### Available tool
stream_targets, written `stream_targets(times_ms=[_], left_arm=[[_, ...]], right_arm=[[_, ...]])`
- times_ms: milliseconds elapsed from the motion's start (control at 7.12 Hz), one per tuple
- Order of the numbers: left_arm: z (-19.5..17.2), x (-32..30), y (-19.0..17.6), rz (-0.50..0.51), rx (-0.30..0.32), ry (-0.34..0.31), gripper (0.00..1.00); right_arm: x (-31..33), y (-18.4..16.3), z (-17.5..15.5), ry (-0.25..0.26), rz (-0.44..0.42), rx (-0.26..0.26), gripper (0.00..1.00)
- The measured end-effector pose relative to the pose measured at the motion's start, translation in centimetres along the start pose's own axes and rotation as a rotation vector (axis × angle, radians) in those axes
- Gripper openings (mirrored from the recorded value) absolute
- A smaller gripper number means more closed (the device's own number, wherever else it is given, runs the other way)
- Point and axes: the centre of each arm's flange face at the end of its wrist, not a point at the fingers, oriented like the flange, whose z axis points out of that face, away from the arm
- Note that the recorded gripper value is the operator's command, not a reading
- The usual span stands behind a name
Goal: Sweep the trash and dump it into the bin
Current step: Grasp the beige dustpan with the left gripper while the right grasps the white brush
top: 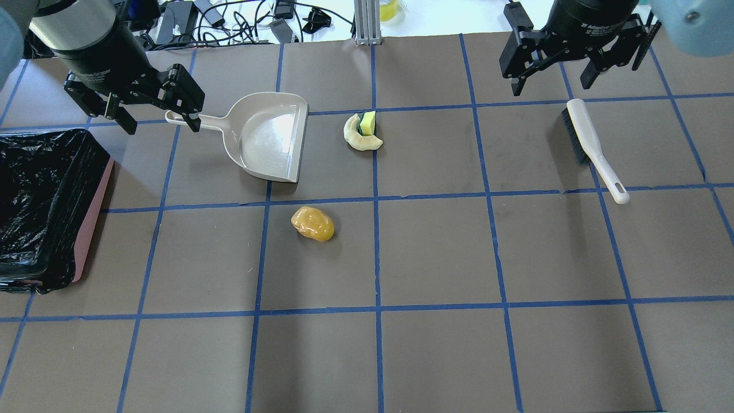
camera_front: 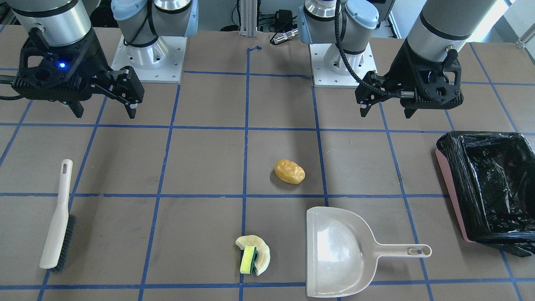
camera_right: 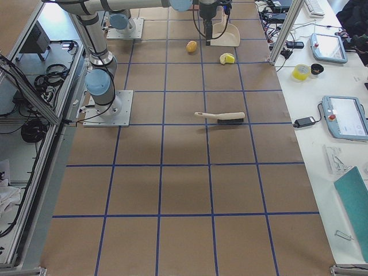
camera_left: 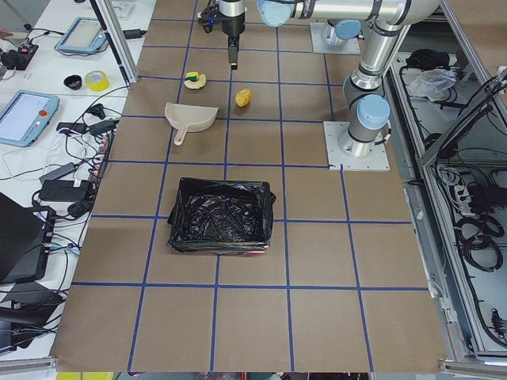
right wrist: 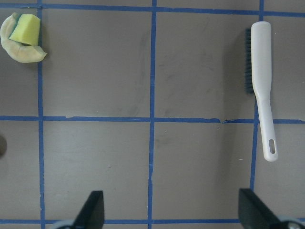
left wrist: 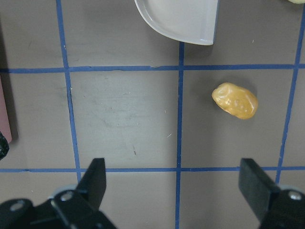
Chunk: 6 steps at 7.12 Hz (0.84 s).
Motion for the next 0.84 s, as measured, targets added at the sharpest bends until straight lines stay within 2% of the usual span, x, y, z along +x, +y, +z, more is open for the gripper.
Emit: stream_targets(times_ms=[140,421,562,843], left_arm=[[0.1,-0.1,-0.5,-0.102,0.027,-0.001,1.0],[0.0,-0.1,-0.8,-0.475,0.049,0.008,1.0],[0.0,-0.1,-1.1,-0.655,0.067,0.017,1.0],[-0.3,-1.5,-2.5,-0.929,0.185,0.002,1.0]], right_arm=[[0.0,0.1,0.0,0.003,-0.007,-0.004,1.0],[0.8,0.0,1.3,0.016,-0.045,-0.041,1.0],[2.7,0.0,3.0,0.024,-0.057,-0.077,1.0],[11.5,-0.2,8.1,0.009,-0.079,-0.16,1.0]])
